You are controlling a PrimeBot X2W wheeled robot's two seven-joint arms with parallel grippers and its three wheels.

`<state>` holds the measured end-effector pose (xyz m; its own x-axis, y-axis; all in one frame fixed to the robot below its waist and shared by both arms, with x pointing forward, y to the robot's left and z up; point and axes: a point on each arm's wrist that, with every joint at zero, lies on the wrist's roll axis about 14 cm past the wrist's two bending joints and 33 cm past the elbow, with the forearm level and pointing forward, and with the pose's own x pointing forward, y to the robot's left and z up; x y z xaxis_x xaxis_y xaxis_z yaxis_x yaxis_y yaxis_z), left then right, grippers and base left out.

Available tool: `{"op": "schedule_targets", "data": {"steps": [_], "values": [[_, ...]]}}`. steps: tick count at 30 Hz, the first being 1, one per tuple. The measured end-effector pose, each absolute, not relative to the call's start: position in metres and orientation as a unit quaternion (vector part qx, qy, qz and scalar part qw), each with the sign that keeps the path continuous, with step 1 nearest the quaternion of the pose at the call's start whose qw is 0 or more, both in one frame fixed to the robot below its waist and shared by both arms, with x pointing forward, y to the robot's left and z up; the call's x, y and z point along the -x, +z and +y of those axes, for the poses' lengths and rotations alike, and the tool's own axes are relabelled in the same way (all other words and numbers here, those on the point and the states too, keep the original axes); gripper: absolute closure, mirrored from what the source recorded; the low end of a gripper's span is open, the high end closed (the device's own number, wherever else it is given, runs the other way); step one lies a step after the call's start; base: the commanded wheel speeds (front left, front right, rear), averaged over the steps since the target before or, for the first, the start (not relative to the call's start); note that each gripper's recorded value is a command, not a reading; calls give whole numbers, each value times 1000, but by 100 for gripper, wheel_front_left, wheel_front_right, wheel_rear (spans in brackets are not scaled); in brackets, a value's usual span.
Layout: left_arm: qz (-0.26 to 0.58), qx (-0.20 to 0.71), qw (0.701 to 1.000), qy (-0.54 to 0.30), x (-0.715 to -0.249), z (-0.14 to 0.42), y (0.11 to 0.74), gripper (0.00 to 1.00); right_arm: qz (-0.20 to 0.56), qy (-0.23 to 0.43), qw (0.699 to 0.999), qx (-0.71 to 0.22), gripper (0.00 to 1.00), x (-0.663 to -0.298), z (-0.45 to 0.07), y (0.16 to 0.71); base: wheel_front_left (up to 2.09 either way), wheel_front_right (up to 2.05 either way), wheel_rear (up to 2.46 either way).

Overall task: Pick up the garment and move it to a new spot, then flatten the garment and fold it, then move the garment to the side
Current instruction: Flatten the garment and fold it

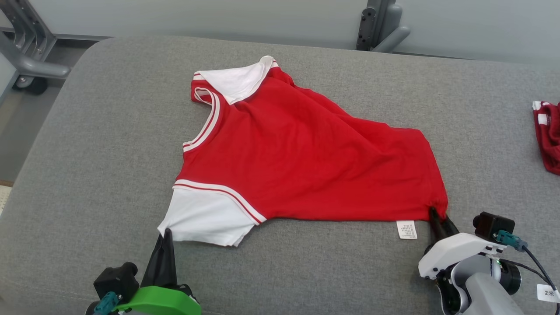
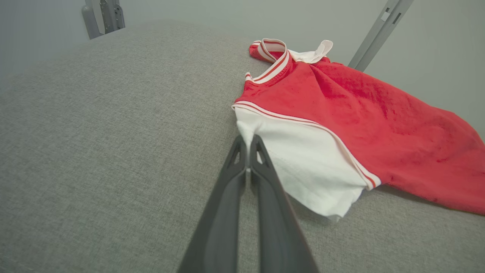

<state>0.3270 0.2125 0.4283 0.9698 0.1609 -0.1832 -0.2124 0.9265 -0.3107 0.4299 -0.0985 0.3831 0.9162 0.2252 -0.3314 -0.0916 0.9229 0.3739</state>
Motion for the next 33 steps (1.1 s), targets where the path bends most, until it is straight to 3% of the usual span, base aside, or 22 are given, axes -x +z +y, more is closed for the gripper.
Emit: {"op": "schedule_targets", "data": {"steps": [1,2,3,9,20,33], "values": [[77,165,979,94,-327,212,429,100,189,82,962,-181,83,-430,-98,383,0,0,0],[77,164,979,94,-327,212,429,100,187,80,961,-185,96,-430,-98,383,0,0,0],[76,164,979,93,-327,212,429,100,185,79,961,-189,100,-430,-97,384,0,0,0],[51,188,977,80,-334,207,444,100,151,72,958,-232,100,-436,-96,403,0,0,0],[-84,283,955,18,-358,186,531,100,-10,81,938,-337,100,-444,-109,507,0,0,0],[-302,300,900,-99,-331,163,692,100,-174,109,894,-398,100,-392,-153,626,0,0,0]]}}
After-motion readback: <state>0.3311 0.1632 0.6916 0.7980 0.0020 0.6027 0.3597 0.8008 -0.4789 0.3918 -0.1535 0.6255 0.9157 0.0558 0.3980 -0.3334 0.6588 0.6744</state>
